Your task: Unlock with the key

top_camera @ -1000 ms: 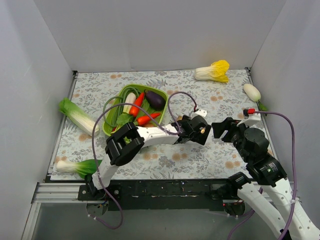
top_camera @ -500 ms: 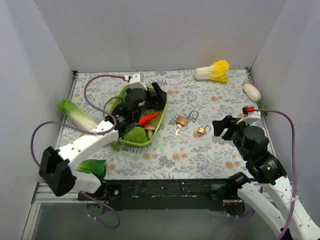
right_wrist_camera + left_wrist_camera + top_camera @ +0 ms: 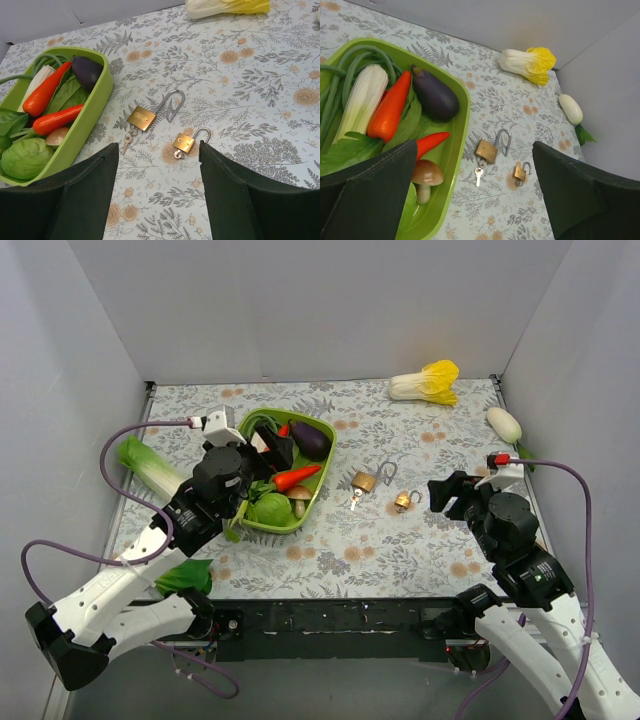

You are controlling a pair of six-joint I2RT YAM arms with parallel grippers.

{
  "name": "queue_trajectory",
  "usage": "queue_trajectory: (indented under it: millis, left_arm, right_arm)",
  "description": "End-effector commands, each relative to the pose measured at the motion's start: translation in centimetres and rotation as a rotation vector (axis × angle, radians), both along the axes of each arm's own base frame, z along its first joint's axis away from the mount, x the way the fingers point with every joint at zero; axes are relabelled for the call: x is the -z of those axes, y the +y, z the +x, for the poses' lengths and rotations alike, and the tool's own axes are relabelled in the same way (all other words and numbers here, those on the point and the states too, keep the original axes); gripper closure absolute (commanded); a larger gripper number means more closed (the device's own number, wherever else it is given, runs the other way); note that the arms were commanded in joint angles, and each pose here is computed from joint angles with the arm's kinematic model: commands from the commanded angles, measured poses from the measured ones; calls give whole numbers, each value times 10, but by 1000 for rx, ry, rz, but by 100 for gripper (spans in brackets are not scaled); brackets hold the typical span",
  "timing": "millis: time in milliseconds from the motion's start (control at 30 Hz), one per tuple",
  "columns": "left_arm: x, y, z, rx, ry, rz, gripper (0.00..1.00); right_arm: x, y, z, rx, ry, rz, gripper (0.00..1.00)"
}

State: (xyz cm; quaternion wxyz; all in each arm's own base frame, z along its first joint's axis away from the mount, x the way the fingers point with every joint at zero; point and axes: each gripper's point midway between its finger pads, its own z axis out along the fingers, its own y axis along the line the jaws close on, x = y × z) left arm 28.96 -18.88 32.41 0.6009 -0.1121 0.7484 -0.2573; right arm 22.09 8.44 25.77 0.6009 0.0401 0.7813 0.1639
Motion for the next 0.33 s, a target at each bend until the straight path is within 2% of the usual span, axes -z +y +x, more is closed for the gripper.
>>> queue_trajectory:
  millis: [0,300]
  left_arm:
    - [16,18,-6,-66,44,27,2]
    - [16,26,-8,-121,74,-11,2]
  right_arm:
    - [-22,-7,3,33,-76,20,28]
    - [-18,-10,3,47,-66,6,28]
